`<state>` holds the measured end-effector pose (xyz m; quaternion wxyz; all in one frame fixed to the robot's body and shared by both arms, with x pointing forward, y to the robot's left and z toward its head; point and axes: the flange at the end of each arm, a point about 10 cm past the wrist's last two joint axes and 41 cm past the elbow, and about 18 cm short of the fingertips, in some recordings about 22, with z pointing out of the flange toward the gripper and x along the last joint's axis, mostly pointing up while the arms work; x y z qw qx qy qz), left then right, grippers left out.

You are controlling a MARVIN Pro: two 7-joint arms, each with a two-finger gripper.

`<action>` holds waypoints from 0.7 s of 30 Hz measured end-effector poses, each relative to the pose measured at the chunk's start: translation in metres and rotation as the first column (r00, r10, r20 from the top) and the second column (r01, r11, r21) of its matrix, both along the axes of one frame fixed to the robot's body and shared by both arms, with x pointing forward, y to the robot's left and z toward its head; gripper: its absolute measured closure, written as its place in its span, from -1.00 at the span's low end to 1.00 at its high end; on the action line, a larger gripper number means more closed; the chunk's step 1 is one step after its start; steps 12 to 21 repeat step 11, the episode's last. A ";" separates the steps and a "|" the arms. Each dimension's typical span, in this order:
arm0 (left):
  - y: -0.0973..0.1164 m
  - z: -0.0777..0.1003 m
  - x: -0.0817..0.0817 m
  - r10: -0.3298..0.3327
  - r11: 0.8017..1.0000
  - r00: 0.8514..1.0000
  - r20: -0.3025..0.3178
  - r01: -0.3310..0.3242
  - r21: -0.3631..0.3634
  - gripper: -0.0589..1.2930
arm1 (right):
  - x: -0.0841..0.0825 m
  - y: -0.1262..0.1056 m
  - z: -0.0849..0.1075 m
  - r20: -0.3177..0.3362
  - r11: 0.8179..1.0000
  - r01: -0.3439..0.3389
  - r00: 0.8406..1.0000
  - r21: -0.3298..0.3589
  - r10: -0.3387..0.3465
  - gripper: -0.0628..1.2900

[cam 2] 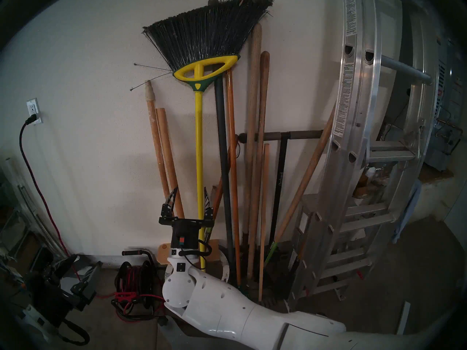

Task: Put wooden sticks into the pot

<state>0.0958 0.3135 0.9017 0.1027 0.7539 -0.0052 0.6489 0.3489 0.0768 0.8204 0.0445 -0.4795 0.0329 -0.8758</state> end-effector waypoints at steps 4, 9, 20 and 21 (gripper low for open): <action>0.000 0.000 0.000 0.000 1.000 1.000 0.000 0.000 0.000 -0.97 | -0.007 -0.004 0.009 0.027 1.000 0.018 0.999 -0.001 -0.018 -0.92; 0.000 0.000 0.000 0.000 1.000 1.000 0.000 0.000 -0.001 -0.97 | -0.015 -0.007 0.025 0.069 0.999 0.034 0.997 0.006 -0.034 -0.92; 0.000 0.000 0.000 0.000 1.000 1.000 0.000 0.000 -0.001 -0.97 | -0.019 -0.009 0.033 0.087 0.999 0.043 0.995 0.008 -0.043 -0.92; 0.000 0.000 0.000 0.000 1.000 1.000 0.000 0.000 -0.001 -0.97 | -0.019 -0.009 0.033 0.087 0.999 0.043 0.995 0.008 -0.043 -0.92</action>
